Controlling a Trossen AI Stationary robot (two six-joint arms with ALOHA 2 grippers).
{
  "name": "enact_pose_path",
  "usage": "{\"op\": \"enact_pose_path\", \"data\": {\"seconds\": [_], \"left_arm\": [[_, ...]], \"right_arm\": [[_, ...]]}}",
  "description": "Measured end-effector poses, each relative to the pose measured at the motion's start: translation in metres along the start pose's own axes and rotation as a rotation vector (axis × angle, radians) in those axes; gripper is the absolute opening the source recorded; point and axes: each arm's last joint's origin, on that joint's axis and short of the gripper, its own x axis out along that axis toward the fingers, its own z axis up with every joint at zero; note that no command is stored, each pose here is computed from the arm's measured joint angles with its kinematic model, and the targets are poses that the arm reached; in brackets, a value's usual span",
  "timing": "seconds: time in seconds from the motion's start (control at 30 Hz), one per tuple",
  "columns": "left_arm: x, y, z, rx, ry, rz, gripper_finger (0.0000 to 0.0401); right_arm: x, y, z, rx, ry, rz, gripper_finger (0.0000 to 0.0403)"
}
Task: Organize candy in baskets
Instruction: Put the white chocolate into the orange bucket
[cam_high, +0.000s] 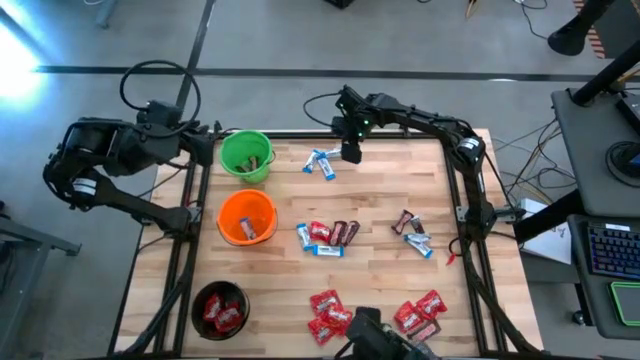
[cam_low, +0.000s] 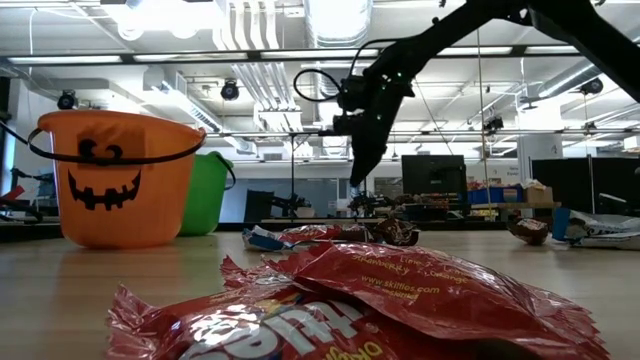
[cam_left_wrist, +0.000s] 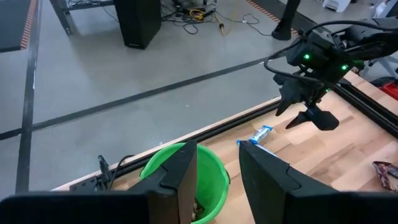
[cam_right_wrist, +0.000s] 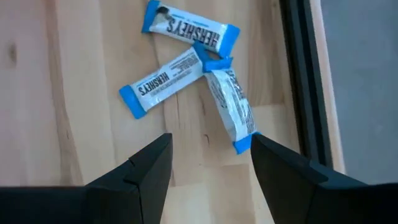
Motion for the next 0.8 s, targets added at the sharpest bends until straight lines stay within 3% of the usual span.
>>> {"op": "enact_pose_path", "data": {"seconds": [0.27, 0.63, 0.8], "left_arm": [[0.001, -0.001, 0.000, 0.001, 0.001, 0.002, 0.0102], [0.001, -0.001, 0.000, -0.030, 0.001, 0.002, 0.0102], [0.001, -0.002, 0.000, -0.052, 0.000, 0.000, 0.0102]], "right_arm": [[0.005, -0.004, -0.003, -0.030, 0.038, -0.102, 0.0208], [0.019, -0.008, -0.008, 0.008, 0.026, -0.113, 0.0208], [0.047, -0.012, -0.019, 0.063, 0.108, -0.089, 0.0208]]}}
